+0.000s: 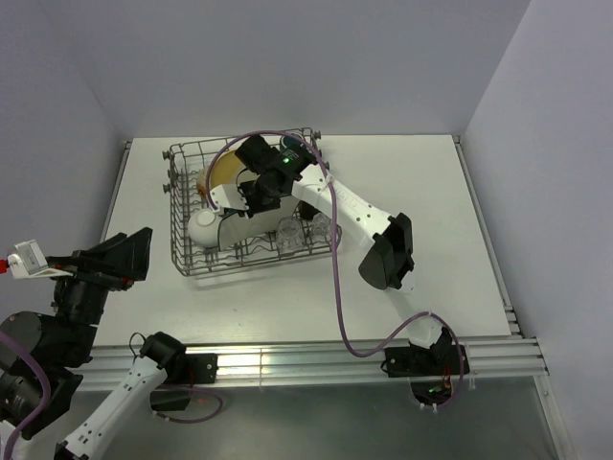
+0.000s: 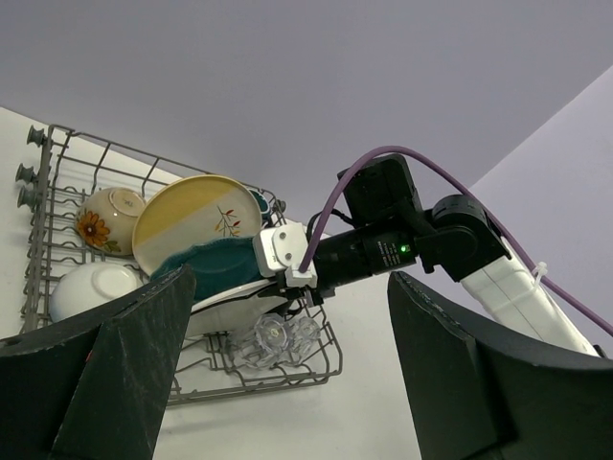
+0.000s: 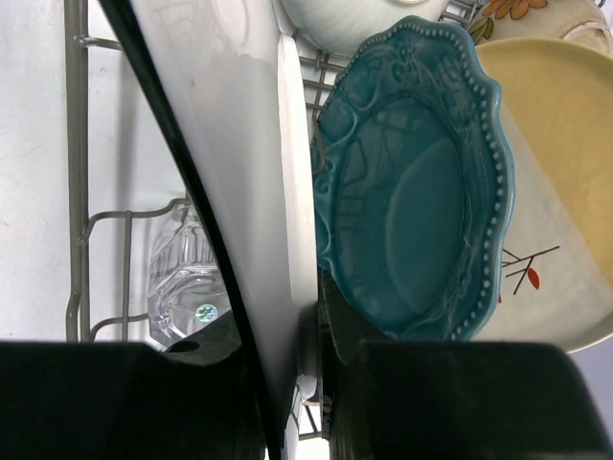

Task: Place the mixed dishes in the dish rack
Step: Insert the plate into the dish rack

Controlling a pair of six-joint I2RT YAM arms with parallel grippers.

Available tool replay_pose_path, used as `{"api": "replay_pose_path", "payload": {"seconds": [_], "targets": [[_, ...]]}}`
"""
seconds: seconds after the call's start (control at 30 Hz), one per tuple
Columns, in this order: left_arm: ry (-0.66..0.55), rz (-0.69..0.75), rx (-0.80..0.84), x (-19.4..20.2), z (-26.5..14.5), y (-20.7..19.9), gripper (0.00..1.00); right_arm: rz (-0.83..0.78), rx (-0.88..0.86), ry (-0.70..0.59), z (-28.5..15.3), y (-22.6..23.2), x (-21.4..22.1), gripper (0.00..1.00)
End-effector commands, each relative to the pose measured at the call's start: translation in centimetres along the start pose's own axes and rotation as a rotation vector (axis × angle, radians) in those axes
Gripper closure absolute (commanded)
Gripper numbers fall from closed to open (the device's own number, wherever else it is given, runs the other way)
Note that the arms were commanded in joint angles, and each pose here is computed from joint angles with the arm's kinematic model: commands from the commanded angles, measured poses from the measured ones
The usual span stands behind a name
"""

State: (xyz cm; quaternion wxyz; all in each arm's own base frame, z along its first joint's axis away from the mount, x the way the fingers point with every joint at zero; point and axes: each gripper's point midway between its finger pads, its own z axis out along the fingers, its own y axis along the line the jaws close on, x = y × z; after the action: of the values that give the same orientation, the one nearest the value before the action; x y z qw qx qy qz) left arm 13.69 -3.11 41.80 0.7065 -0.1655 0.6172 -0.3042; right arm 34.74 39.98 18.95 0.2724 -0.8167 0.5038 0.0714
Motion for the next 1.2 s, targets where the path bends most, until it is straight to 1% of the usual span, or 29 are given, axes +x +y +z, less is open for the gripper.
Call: {"api": "replay_pose_path", "payload": {"seconds": [0.0, 0.37, 0.7, 0.73, 0.83, 0.93, 1.17], "targets": [[-0.037, -0.021, 0.015, -0.9, -0.1, -0.4, 0.12, -0.035, 0.149, -0.04, -2.4, -3.5, -1.4, 1.0], [-0.038, -0.037, 0.018, -0.7, -0.5, -0.1, 0.12, -0.039, 0.132, -0.027, -1.2, -3.0, -1.6, 1.0], [-0.049, -0.05, 0.014, -1.0, -1.3, 0.3, 0.12, -0.032, 0.142, -0.033, -0.5, -3.1, -2.3, 0.81], [-0.052, -0.053, 0.015, -1.1, -1.4, 0.3, 0.12, -0.034, 0.142, -0.032, -0.4, -3.1, -2.3, 0.77], [-0.053, -0.055, 0.015, -1.1, -1.5, 0.3, 0.12, -0.036, 0.147, -0.035, -0.3, -3.2, -2.4, 0.69], [-0.052, -0.056, 0.015, -1.1, -1.6, 0.3, 0.12, -0.035, 0.149, -0.036, -0.3, -3.2, -2.4, 0.64], [-0.051, -0.058, 0.018, -1.1, -1.6, 0.2, 0.12, -0.029, 0.158, -0.041, -0.3, -3.3, -2.6, 0.6]]}}
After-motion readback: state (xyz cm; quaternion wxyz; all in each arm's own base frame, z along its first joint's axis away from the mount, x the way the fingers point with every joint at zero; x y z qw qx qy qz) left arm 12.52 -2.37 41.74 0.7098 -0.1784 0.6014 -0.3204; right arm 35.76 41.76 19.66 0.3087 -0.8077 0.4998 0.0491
